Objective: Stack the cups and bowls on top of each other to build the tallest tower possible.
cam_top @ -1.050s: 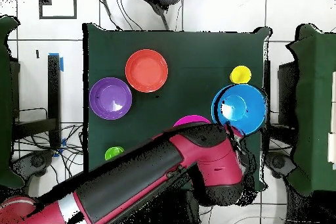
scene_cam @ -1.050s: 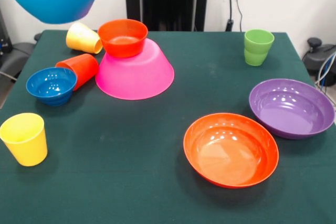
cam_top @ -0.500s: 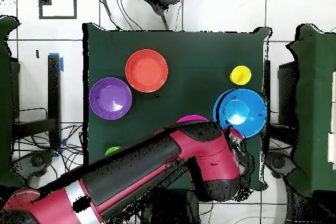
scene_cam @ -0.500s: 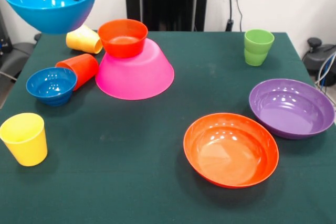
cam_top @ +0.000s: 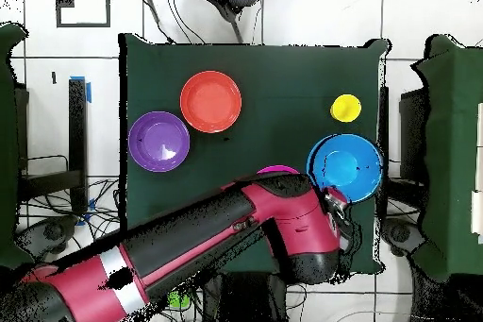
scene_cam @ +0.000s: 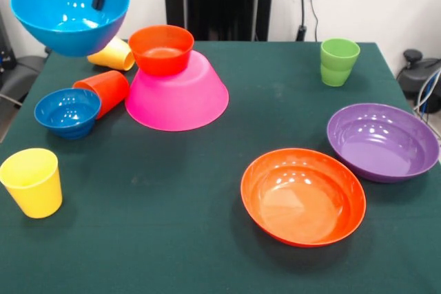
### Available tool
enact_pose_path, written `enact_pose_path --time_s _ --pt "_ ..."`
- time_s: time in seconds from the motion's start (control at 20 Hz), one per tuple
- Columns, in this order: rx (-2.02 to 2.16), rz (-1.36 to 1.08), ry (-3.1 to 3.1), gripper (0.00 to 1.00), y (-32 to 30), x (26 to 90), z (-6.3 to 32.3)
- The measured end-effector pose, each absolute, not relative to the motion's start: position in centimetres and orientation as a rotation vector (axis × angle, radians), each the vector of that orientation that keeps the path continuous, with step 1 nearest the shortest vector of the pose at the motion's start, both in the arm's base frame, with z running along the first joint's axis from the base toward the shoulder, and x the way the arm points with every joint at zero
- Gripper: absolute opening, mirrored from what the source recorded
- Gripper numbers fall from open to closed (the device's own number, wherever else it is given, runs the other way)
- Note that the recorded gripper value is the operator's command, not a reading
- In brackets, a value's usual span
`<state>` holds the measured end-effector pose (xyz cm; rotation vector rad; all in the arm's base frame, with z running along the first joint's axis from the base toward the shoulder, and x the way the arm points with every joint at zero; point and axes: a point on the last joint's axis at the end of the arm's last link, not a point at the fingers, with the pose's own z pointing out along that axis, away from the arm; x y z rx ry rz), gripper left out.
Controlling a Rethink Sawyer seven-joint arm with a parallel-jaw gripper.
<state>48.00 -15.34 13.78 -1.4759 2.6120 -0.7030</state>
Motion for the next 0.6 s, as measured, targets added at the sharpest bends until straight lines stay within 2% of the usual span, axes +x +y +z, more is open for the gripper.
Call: enact_pose_path --time_s 0.6 --pt "-1.513 -0.704 2.622 0.00 -12.2 45.2 14.4"
